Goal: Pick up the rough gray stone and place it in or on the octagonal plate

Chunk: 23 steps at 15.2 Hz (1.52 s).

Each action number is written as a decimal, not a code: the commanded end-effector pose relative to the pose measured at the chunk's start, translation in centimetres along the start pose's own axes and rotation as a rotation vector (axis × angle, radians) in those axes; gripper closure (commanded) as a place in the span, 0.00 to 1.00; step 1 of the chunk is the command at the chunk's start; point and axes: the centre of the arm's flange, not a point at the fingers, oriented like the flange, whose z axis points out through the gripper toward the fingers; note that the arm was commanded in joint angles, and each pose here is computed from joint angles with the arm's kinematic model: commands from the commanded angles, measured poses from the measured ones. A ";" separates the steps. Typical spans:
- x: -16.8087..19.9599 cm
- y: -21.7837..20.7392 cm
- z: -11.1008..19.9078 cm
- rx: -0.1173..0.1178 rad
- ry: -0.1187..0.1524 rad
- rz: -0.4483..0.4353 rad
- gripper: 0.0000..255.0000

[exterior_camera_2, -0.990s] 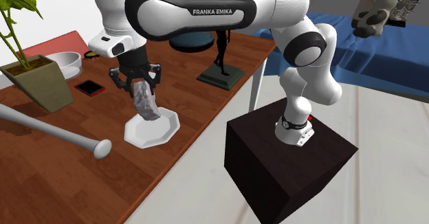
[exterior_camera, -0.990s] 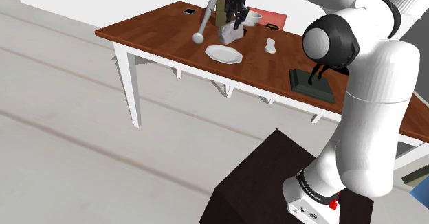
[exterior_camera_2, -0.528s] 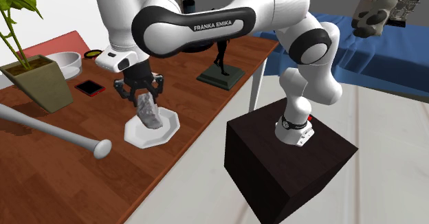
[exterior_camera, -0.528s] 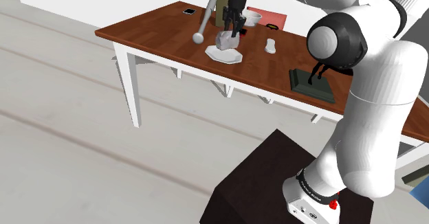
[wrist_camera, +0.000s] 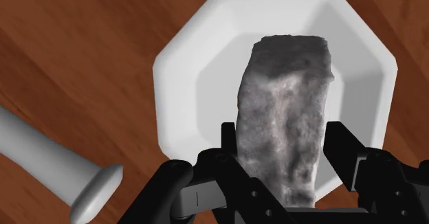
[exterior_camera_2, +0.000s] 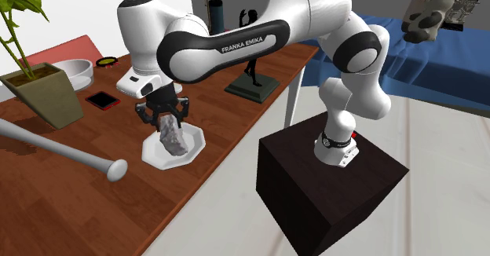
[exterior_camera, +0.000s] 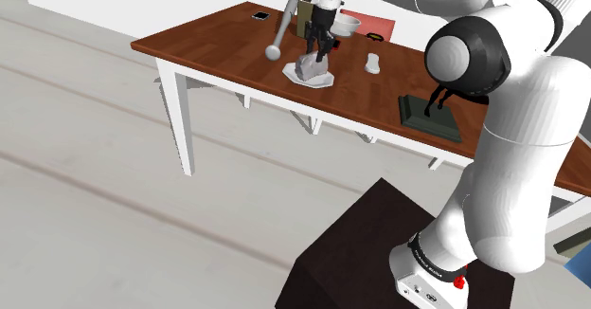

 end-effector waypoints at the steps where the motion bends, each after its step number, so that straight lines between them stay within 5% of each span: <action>1: -0.1 0.0 0.2 -0.001 0.000 0.000 1.00; 7: -0.1 0.0 0.2 -0.001 0.000 0.000 1.00; 8: -0.1 0.0 0.2 -0.001 0.000 0.000 0.00; 13: -0.1 0.0 0.2 -0.001 0.000 0.000 0.00; 17: -0.1 0.0 -4.8 -0.001 0.000 0.000 0.00; 23: -0.1 0.0 -4.8 -0.001 0.000 0.000 0.00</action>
